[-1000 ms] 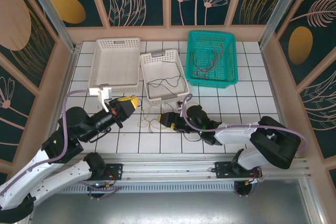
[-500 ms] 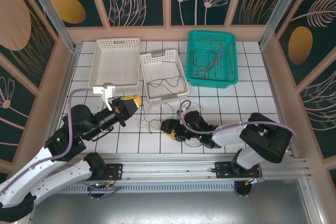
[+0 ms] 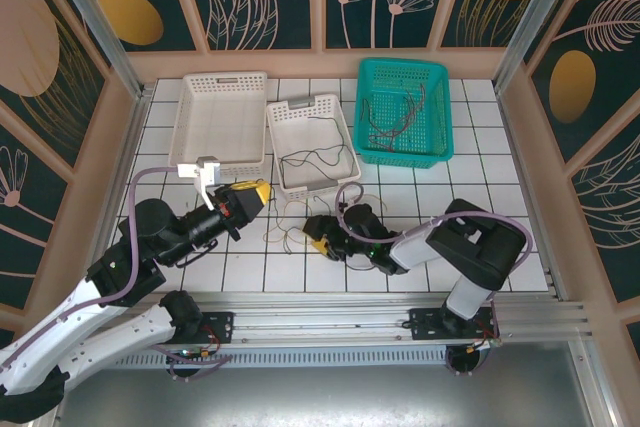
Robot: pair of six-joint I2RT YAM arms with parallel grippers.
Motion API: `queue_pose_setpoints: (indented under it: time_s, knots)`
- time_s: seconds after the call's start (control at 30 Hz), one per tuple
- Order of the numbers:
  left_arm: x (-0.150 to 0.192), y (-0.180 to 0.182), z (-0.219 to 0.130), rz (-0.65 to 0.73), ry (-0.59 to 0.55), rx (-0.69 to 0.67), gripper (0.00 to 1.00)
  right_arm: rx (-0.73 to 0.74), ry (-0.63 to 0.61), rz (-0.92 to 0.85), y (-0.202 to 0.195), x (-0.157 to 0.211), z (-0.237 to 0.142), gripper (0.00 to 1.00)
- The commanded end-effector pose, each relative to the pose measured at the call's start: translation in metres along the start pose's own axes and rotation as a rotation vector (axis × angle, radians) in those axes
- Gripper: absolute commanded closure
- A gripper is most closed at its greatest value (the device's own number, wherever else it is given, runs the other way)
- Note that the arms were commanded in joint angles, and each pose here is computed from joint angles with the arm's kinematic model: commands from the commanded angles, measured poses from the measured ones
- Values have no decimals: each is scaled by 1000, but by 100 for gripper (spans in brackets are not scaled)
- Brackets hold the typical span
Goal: Untangle the cables
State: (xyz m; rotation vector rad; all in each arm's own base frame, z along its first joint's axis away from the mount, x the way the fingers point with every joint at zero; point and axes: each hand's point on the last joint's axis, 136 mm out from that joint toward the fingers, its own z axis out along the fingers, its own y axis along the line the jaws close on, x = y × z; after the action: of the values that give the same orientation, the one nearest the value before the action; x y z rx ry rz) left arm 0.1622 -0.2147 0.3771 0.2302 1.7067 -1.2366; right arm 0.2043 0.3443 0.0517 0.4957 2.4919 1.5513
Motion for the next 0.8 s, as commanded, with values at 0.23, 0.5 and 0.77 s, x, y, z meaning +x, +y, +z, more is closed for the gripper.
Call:
queue_pose_setpoints:
  time_s: [0.23,0.5,0.77]
  knots:
    - [-4,-3,-2,-5,-23,21,100,2,-102,4,2,-33,0,85]
    - [-4,8,-5,10,-25,-44,100,126,-283,-134,-4,-62,-51,100]
    - [-44,0,-16,121,-73,-144,100,280,-474,-154,-48,-105,-137,100]
